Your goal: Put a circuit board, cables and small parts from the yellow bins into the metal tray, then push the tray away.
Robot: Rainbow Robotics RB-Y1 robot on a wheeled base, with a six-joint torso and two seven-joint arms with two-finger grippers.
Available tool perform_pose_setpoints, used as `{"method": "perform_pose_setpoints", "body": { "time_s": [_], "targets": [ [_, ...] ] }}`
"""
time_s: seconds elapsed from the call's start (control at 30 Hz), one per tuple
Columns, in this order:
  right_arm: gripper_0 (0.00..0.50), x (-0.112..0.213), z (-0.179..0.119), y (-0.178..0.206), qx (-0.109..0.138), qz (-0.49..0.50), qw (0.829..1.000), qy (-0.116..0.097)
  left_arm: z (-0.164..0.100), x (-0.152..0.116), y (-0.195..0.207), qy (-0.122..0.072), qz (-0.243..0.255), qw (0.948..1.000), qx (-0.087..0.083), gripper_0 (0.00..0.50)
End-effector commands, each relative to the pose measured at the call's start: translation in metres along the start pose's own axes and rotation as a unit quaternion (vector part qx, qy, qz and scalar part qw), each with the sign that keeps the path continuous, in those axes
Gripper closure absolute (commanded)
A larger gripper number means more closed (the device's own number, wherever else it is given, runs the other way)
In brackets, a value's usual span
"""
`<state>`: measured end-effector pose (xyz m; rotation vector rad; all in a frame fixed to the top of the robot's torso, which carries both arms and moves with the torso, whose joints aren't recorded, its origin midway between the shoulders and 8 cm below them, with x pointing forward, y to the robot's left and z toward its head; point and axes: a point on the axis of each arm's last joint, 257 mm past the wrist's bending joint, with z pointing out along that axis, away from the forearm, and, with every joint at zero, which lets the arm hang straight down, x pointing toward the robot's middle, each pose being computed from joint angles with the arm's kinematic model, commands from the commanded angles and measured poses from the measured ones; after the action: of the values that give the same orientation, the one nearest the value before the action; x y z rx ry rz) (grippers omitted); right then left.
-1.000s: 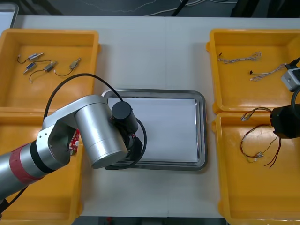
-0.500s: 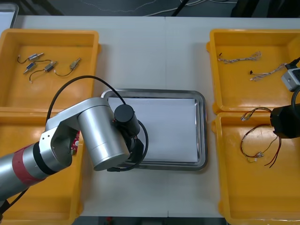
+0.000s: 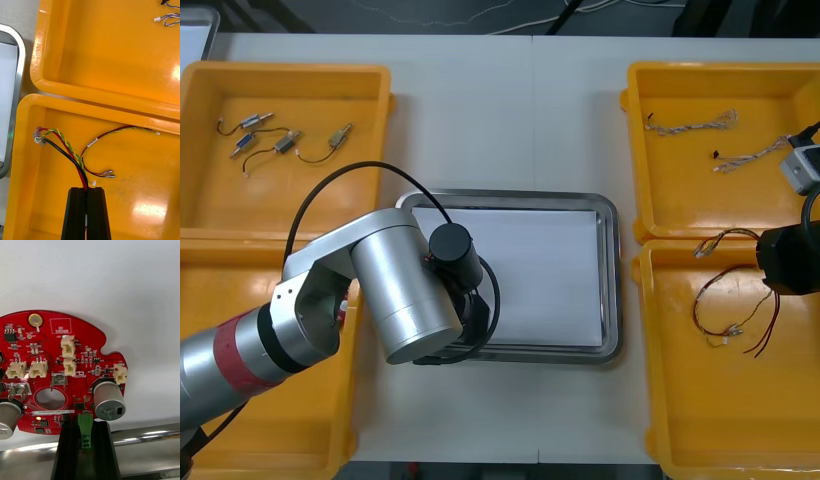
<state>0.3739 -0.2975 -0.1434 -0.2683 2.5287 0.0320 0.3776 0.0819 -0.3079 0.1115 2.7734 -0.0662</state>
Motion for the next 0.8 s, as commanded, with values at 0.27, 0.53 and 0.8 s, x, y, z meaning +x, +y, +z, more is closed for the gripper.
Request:
{"method": "perform_pose_setpoints", "body": {
  "time_s": [0.27, 0.53, 0.8],
  "targets": [
    [0.5, -0.011, -0.011, 0.002, 0.013, -0.023, 1.0, -0.015, -0.004, -0.001, -0.024, -0.018, 0.04, 0.9988, 0.023, 0.019],
    [0.5, -0.011, -0.011, 0.002, 0.013, -0.024, 1.0, -0.014, -0.019, -0.004, -0.023, -0.024, 0.036, 0.9988, 0.023, 0.0],
    [0.5, -0.014, -0.013, 0.012, -0.004, -0.029, 0.999, -0.016, -0.046, -0.005, -0.018, -0.032, 0.035, 0.9981, 0.04, 0.0]
  ]
}}
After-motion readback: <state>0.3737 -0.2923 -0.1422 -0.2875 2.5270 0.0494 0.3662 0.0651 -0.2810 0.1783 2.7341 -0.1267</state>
